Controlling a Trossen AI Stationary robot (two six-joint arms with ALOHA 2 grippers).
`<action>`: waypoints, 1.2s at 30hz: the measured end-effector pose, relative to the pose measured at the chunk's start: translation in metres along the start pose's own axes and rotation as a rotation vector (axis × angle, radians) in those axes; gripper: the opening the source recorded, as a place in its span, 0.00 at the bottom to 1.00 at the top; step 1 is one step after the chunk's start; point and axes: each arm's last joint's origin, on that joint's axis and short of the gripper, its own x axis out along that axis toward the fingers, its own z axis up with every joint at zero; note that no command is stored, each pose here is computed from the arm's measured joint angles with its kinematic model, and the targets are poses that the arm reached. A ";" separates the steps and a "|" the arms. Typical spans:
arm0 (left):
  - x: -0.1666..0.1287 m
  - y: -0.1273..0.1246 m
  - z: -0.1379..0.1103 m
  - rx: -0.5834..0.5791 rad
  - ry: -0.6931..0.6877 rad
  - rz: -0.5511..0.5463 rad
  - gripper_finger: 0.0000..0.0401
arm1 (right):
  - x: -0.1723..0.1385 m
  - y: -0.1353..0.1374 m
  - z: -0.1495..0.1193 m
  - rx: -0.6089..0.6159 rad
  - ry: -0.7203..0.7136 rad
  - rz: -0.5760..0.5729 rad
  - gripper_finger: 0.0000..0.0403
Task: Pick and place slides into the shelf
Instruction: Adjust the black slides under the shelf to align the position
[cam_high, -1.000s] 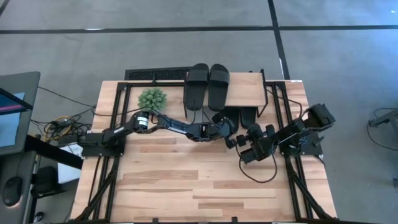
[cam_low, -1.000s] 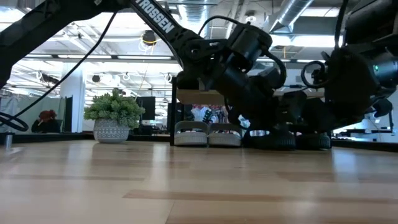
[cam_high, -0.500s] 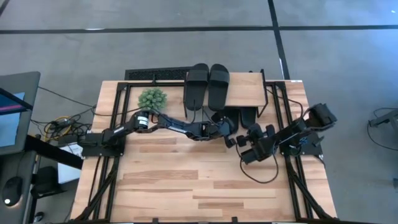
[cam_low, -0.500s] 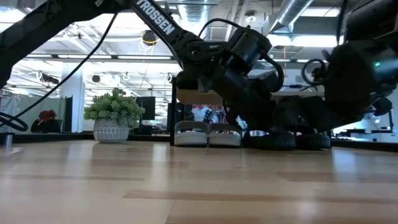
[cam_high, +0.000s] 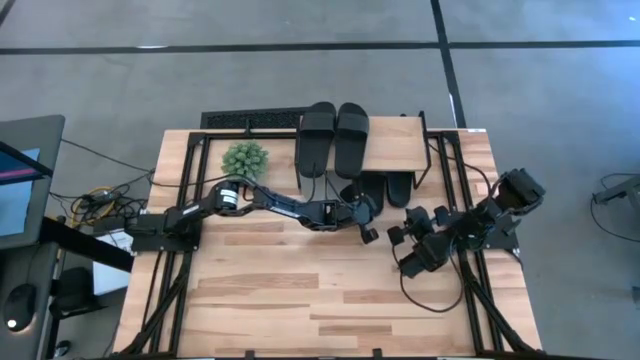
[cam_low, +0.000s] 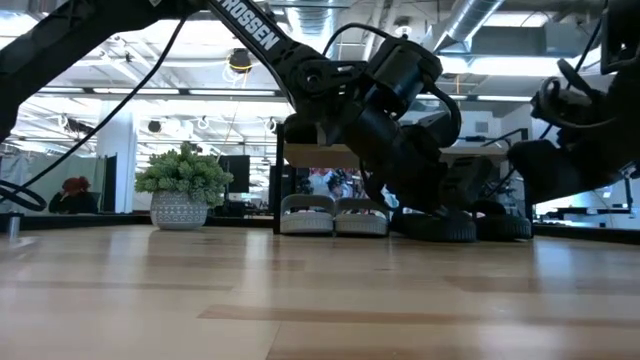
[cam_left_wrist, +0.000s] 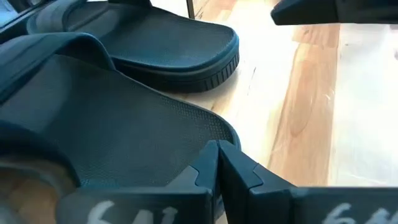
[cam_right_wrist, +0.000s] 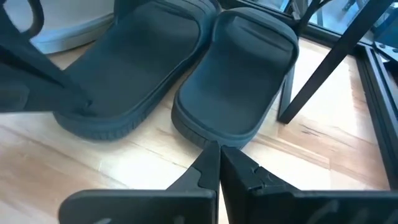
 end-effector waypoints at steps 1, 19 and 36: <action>-0.001 0.000 0.001 0.000 -0.001 0.007 0.00 | -0.001 0.000 0.000 -0.001 -0.001 0.003 0.00; -0.014 -0.009 0.014 0.054 -0.033 -0.026 0.00 | -0.003 0.000 -0.002 -0.005 -0.006 0.015 0.00; -0.014 -0.011 0.003 0.076 0.044 -0.026 0.00 | -0.005 0.001 -0.004 0.018 -0.008 0.032 0.00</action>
